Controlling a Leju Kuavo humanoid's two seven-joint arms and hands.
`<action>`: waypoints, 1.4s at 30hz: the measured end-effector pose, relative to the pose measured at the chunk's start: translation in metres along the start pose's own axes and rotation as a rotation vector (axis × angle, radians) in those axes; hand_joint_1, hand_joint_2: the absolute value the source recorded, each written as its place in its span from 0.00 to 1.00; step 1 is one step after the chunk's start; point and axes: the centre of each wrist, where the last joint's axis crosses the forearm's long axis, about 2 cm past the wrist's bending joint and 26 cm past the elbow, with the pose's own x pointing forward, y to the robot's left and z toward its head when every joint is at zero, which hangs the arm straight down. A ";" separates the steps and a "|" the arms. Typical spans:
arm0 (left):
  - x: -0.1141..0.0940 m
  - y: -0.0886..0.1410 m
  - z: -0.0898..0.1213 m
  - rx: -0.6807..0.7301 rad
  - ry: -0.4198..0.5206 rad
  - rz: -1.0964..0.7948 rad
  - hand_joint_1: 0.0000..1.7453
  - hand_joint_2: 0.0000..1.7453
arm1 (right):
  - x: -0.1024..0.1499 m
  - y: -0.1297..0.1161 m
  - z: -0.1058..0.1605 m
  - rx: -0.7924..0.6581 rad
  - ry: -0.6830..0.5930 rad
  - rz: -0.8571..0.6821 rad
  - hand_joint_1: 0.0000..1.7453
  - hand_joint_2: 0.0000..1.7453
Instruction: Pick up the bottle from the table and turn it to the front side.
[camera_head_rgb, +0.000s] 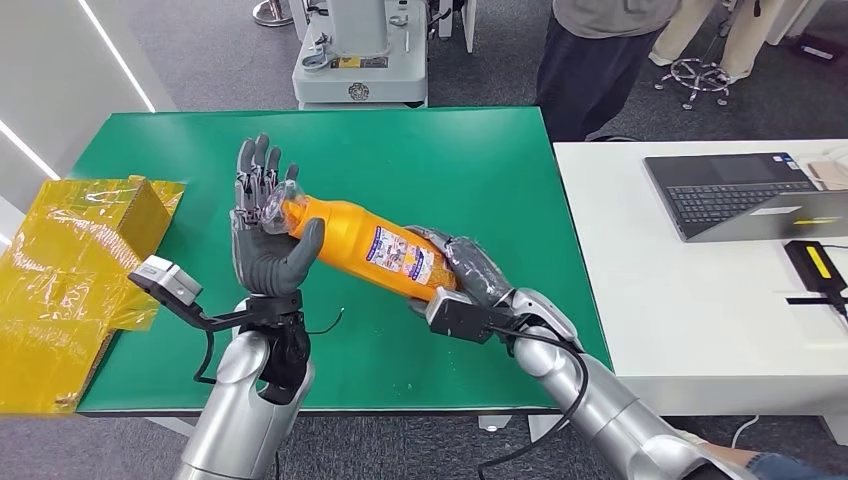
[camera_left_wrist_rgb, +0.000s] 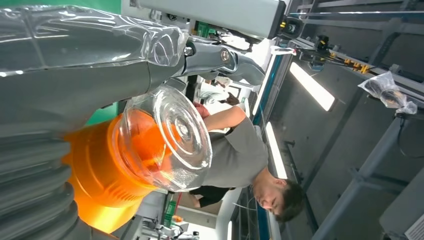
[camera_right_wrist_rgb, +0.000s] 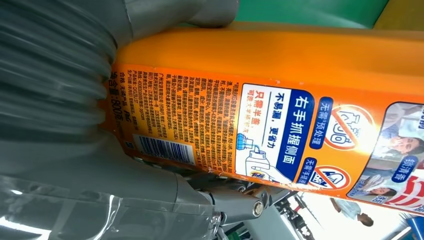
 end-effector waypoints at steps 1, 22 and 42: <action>0.000 0.000 0.000 0.001 0.000 0.000 0.00 1.00 | 0.000 -0.001 -0.001 -0.001 -0.002 0.001 1.00 1.00; -0.001 0.001 -0.004 -0.028 0.013 -0.003 0.00 1.00 | 0.006 0.001 -0.012 -0.033 -0.036 0.027 1.00 1.00; -0.001 0.001 -0.004 -0.053 0.010 -0.002 1.00 1.00 | -0.001 0.007 -0.012 0.006 -0.013 0.006 1.00 1.00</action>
